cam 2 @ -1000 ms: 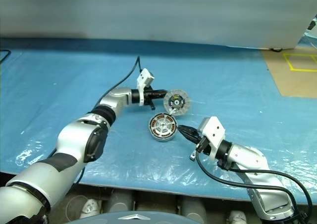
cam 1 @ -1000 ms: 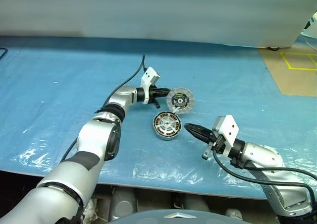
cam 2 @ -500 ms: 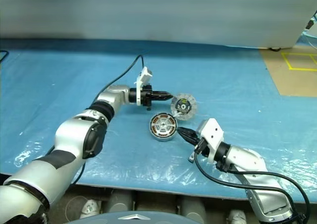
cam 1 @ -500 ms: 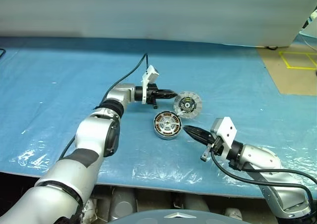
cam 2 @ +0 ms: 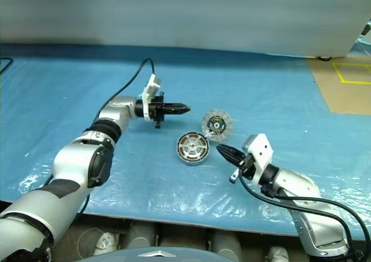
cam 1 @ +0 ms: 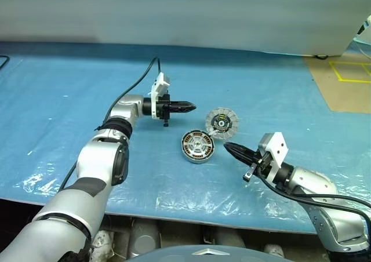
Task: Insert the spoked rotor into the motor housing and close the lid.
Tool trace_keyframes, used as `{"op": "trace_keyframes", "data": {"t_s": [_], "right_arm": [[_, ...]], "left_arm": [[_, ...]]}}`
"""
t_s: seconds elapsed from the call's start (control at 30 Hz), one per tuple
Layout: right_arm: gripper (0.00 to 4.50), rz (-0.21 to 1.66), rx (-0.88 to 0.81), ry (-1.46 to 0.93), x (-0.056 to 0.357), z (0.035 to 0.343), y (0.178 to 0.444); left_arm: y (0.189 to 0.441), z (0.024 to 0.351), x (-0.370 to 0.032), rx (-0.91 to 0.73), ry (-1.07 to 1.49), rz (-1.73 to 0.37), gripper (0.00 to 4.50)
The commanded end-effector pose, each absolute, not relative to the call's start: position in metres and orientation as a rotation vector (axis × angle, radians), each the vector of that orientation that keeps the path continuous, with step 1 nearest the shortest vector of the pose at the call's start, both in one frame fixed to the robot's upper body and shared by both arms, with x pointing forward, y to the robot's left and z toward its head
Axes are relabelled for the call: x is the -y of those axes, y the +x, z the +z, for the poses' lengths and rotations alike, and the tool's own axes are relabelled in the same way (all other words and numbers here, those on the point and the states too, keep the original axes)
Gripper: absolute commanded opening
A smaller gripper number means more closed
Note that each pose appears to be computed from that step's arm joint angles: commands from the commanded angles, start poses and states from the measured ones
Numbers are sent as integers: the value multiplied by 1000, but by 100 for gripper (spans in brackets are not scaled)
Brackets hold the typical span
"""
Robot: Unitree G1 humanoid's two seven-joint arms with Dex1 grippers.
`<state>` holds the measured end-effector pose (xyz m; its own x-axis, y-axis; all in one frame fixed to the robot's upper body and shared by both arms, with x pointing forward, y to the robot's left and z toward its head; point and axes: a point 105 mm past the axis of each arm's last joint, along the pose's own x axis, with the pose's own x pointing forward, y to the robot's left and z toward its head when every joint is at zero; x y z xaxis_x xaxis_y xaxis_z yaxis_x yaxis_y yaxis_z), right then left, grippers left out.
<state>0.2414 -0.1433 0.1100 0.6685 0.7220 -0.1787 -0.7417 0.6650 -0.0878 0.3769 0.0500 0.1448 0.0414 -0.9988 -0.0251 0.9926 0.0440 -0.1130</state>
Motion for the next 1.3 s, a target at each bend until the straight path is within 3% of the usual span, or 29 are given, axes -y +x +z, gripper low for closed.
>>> {"op": "trace_keyframes", "data": {"t_s": [0.03,0.23,0.5,1.3], "right_arm": [[0,834,-115,-161,144,114,241],[0,685,-253,-173,177,86,248],[0,493,-191,-137,193,96,280],[0,560,-165,-155,179,96,306]], "left_arm": [[377,151,-46,-40,-11,-1528,2],[374,154,-42,10,-43,-1531,2],[354,149,-43,21,15,-1622,2],[324,124,-82,-15,44,-1415,2]]}}
